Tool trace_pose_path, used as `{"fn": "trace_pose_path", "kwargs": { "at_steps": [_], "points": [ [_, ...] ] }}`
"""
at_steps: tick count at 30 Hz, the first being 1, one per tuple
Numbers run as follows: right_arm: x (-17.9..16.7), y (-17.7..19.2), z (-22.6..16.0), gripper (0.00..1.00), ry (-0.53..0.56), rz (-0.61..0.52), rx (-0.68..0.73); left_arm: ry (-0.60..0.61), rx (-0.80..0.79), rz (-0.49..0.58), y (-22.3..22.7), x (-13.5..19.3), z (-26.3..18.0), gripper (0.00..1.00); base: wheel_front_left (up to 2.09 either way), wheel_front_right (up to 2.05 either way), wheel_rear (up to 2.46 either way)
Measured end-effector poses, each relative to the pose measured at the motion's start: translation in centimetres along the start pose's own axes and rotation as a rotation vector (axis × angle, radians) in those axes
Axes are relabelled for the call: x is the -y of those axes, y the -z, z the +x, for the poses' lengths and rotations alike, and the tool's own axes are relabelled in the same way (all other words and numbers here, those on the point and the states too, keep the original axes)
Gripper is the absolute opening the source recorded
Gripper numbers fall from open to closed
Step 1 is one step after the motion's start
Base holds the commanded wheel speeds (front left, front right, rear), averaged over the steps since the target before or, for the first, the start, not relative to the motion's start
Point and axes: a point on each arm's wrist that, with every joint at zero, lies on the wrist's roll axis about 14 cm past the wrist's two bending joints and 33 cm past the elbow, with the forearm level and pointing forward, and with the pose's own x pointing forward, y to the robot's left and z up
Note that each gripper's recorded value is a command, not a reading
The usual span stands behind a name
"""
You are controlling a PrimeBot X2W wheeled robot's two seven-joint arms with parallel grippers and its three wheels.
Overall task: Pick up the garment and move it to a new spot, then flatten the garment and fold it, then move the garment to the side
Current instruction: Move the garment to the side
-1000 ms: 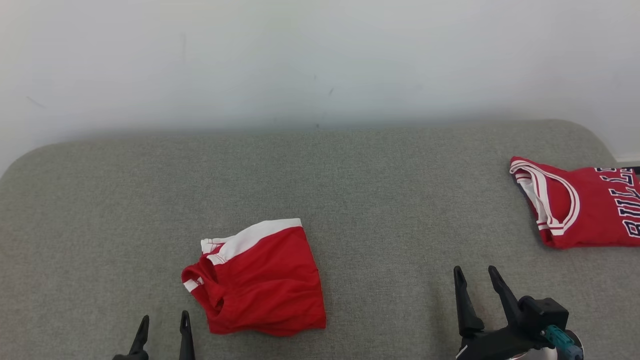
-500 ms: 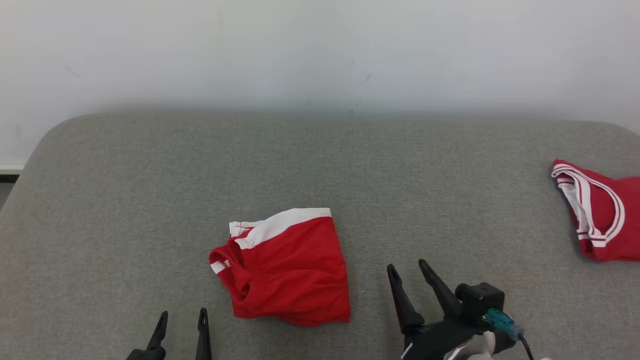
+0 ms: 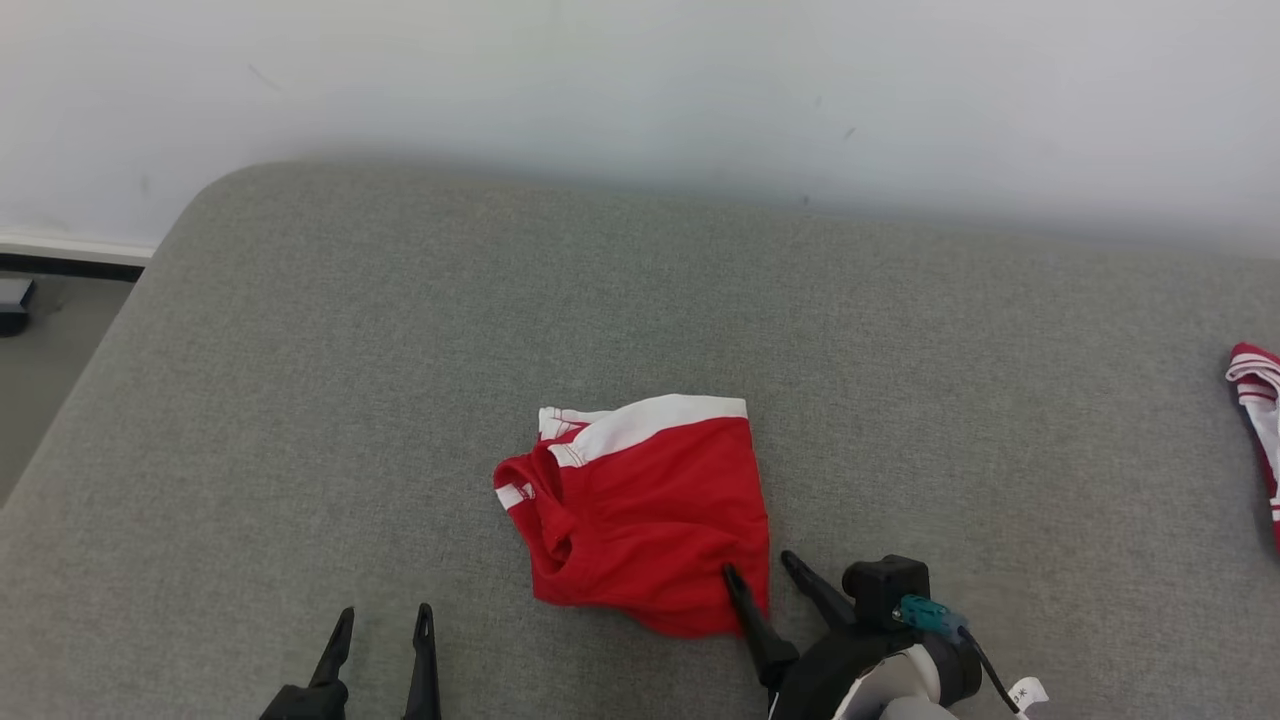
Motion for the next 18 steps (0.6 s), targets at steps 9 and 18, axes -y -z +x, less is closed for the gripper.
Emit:
{"fn": "trace_pose_path", "kwargs": {
  "at_steps": [9, 18],
  "points": [
    [0.0, 1.5, 0.5, 0.0, -0.011, -0.011, -0.063, -0.01, -0.007, -0.008, 0.1, -0.2, 0.5, 1.0, 0.0, 0.0, 0.0],
    [3.8, -0.3, -0.7, 0.0, 0.106, 0.002, -0.004, 0.064, 0.002, -0.003, -0.2, 2.3, 1.7, 1.0, 0.0, 0.0, 0.0]
  ]
}}
